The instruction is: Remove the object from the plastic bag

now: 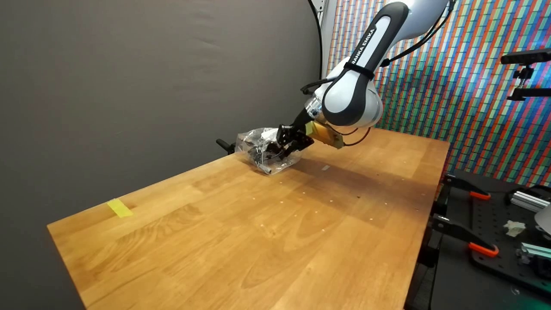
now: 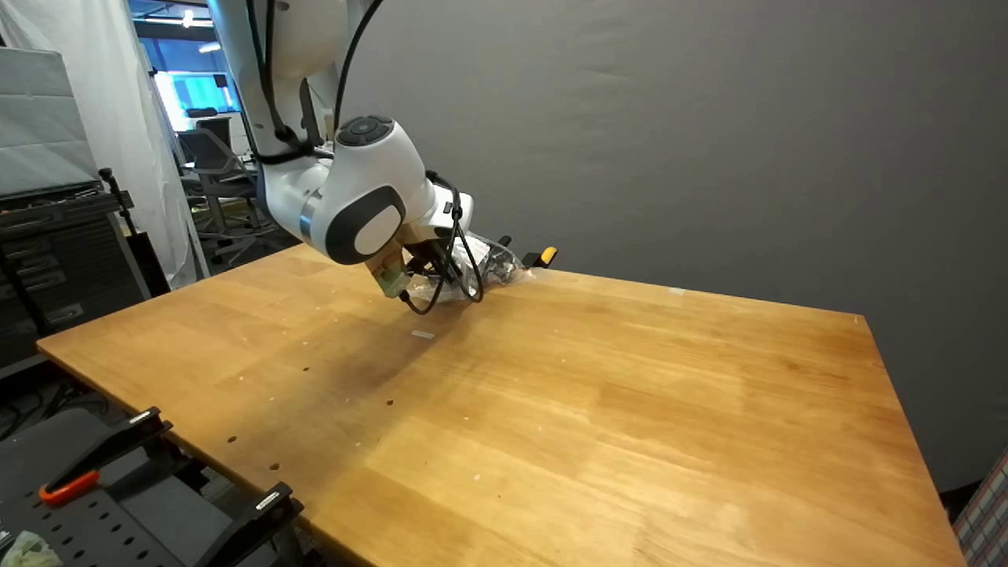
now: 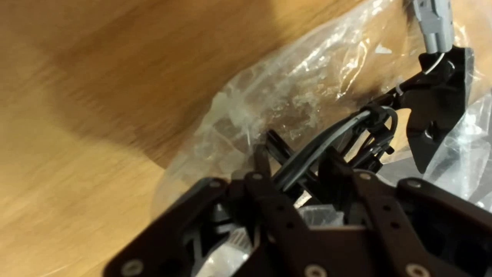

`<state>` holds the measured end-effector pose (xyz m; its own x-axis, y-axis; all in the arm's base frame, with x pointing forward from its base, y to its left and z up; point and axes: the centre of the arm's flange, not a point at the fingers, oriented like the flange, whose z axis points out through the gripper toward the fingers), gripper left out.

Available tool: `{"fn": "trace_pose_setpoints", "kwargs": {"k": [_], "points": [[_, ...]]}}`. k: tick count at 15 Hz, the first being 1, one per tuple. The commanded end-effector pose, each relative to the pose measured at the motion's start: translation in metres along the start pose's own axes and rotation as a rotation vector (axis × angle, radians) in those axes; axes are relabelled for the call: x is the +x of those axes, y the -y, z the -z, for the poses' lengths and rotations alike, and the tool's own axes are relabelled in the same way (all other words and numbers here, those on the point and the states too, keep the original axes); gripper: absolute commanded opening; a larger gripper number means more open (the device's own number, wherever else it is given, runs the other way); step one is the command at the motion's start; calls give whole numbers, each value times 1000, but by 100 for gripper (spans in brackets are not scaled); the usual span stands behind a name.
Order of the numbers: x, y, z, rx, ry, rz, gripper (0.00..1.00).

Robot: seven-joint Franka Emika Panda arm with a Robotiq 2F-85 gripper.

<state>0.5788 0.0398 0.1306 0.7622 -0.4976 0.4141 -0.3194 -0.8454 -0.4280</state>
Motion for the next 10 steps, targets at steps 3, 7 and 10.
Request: {"fn": "trace_pose_setpoints", "kwargs": {"k": [3, 7, 10], "points": [[8, -5, -7, -11, -36, -14, 11], [6, -2, -7, -18, -31, -10, 9], [3, 0, -1, -47, 3, 5, 8]]}}
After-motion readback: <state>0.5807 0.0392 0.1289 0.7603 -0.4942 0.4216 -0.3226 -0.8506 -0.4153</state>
